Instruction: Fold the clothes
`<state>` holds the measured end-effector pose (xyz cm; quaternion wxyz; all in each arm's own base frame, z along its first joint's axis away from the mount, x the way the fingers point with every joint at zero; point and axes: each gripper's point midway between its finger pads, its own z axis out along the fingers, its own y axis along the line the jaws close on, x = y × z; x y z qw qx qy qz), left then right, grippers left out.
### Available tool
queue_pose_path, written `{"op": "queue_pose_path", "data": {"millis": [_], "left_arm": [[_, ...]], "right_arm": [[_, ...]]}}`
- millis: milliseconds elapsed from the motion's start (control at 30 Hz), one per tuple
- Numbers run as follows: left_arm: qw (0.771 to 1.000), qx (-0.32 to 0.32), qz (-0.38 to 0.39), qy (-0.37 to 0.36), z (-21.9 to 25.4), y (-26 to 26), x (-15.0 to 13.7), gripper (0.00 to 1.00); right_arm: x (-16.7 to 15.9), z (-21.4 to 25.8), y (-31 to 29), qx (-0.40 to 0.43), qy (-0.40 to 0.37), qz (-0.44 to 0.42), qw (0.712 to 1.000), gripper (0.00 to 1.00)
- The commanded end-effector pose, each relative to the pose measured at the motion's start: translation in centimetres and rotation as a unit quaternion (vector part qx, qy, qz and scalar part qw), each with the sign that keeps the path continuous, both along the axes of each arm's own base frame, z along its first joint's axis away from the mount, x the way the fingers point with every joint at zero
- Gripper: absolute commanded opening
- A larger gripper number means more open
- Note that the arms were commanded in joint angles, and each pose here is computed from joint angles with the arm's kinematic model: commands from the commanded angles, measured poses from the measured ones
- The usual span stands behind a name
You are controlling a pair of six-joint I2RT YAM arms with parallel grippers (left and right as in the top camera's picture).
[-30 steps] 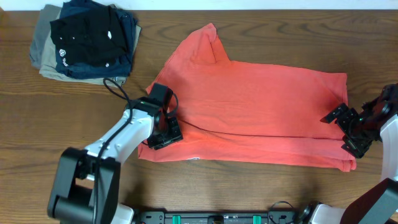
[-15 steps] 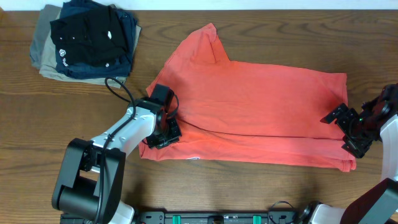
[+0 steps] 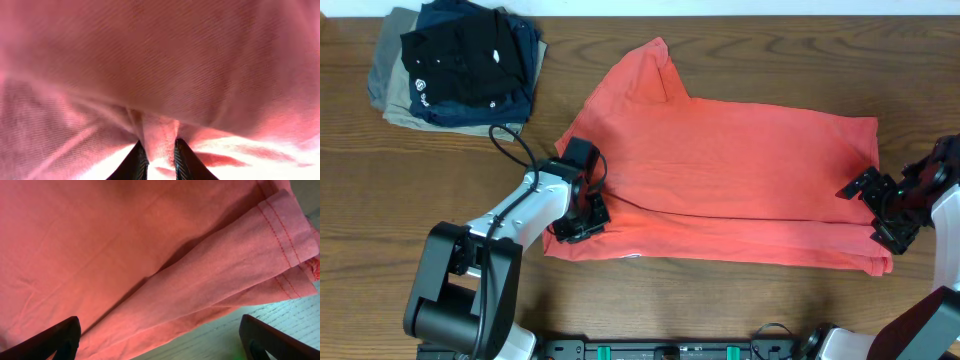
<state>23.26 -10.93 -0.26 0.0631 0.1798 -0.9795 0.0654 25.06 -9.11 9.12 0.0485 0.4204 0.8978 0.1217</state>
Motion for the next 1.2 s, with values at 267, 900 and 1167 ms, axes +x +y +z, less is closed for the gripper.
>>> {"op": "queue_pose_path", "data": {"millis": [267, 900, 1167], "left_arm": [[0.998, 0.055, -0.004, -0.006, 1.1, 1.8, 0.3, 0.36], [1.0, 0.004, -0.003, -0.011, 1.2, -0.2, 0.7, 0.2], [1.0, 0.004, -0.004, -0.01, 1.2, -0.1, 0.6, 0.13]], "right_arm": [[-0.2, -0.2, 0.2, -0.007, 0.005, 0.015, 1.0, 0.99], [-0.3, -0.2, 0.2, -0.008, 0.006, 0.023, 1.0, 0.99], [-0.3, -0.2, 0.2, -0.009, 0.006, 0.023, 1.0, 0.99]]}}
